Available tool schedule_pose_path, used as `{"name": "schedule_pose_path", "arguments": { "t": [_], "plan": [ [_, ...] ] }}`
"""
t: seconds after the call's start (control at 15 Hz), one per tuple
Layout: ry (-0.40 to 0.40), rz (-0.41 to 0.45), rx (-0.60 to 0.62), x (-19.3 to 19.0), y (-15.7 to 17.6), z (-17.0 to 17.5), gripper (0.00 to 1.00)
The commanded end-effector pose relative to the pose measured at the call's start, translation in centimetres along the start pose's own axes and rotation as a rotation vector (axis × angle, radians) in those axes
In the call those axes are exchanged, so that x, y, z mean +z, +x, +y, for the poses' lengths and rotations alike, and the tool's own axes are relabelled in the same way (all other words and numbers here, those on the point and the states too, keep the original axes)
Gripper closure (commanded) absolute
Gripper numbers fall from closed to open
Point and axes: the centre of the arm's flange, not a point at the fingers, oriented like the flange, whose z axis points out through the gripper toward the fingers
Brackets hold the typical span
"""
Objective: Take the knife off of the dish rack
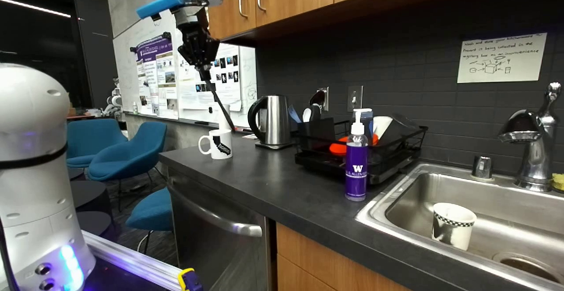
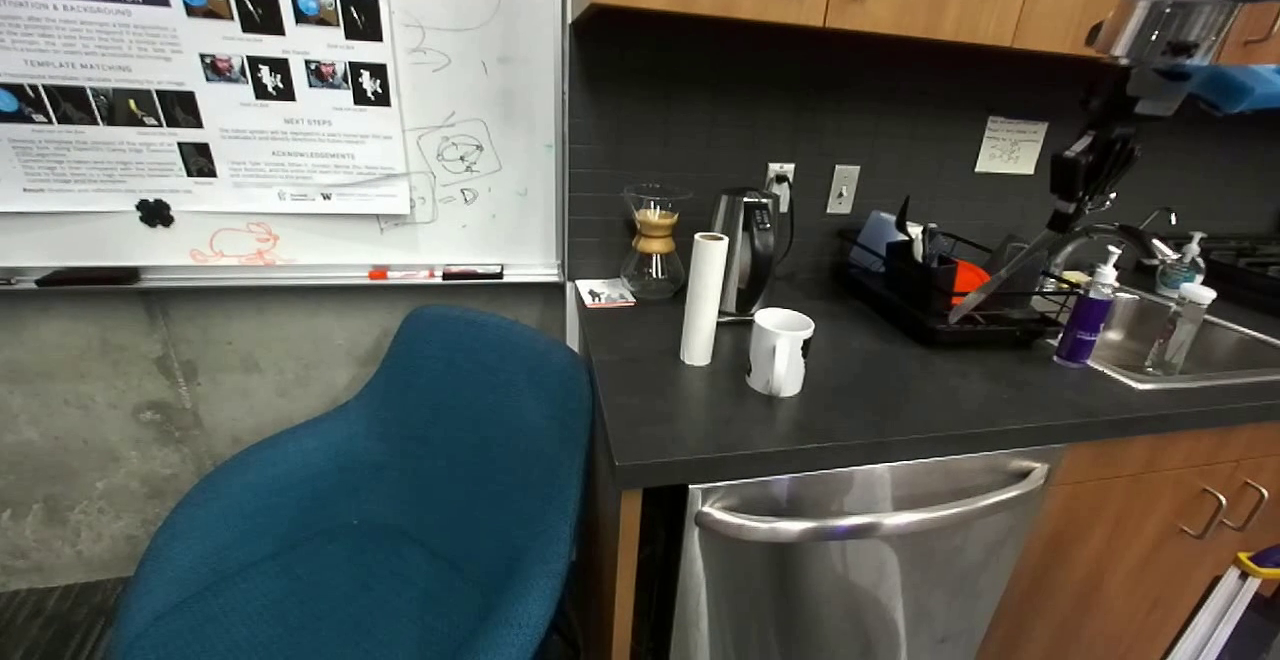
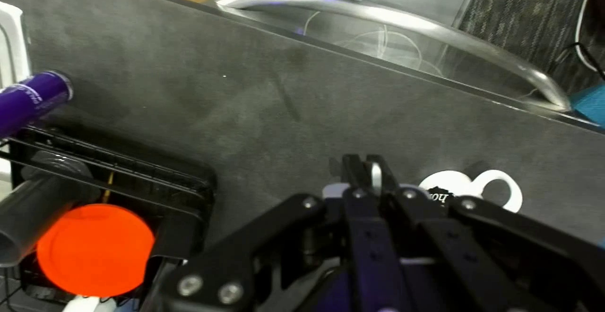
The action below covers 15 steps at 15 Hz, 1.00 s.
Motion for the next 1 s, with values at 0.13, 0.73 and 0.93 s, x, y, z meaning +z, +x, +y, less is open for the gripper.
{"name": "schedule_pose_path", "arguments": {
  "t": [0.13, 0.73, 0.93],
  "plan": [
    [0.037, 0.041, -0.041, 2.2, 2.0, -4.0, 0.99],
    [0.007, 0.068, -0.123, 8.9, 8.3, -9.3, 0.99],
    [0.001, 0.058, -0.119, 11.7, 10.5, -10.9, 0.99]
  ]
}}
